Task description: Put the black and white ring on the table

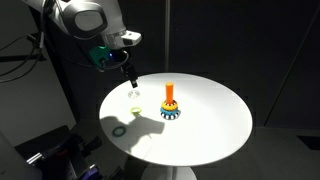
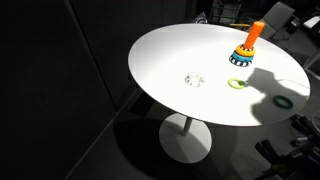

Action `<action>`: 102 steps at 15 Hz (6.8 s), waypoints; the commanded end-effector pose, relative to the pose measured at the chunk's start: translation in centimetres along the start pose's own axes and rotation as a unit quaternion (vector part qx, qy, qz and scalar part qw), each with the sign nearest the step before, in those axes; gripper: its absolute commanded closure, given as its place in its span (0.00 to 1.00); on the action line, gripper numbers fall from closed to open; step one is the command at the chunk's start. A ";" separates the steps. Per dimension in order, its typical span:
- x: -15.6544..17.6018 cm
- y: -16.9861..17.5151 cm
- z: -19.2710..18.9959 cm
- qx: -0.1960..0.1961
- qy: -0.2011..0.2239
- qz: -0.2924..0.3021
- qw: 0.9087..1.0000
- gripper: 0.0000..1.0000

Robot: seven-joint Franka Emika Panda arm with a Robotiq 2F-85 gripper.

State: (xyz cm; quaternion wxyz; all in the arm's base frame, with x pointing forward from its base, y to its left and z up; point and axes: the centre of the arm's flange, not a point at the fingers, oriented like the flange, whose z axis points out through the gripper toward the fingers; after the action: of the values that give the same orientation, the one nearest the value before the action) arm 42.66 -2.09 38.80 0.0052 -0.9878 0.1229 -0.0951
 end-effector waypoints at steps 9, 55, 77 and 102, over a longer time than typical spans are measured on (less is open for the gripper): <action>7.3 3.3 3.3 -0.011 -0.024 0.010 1.000 0.00; 15.1 1.0 10.6 -0.037 -0.056 -0.093 0.993 0.00; 12.9 2.9 14.3 -0.073 0.029 -0.087 0.993 0.00; 12.9 2.6 17.6 -0.050 0.068 -0.098 0.992 0.00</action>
State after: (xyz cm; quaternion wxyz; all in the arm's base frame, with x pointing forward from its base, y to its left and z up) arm 57.74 -7.84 24.06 -0.0640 -0.9862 0.0280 -0.1499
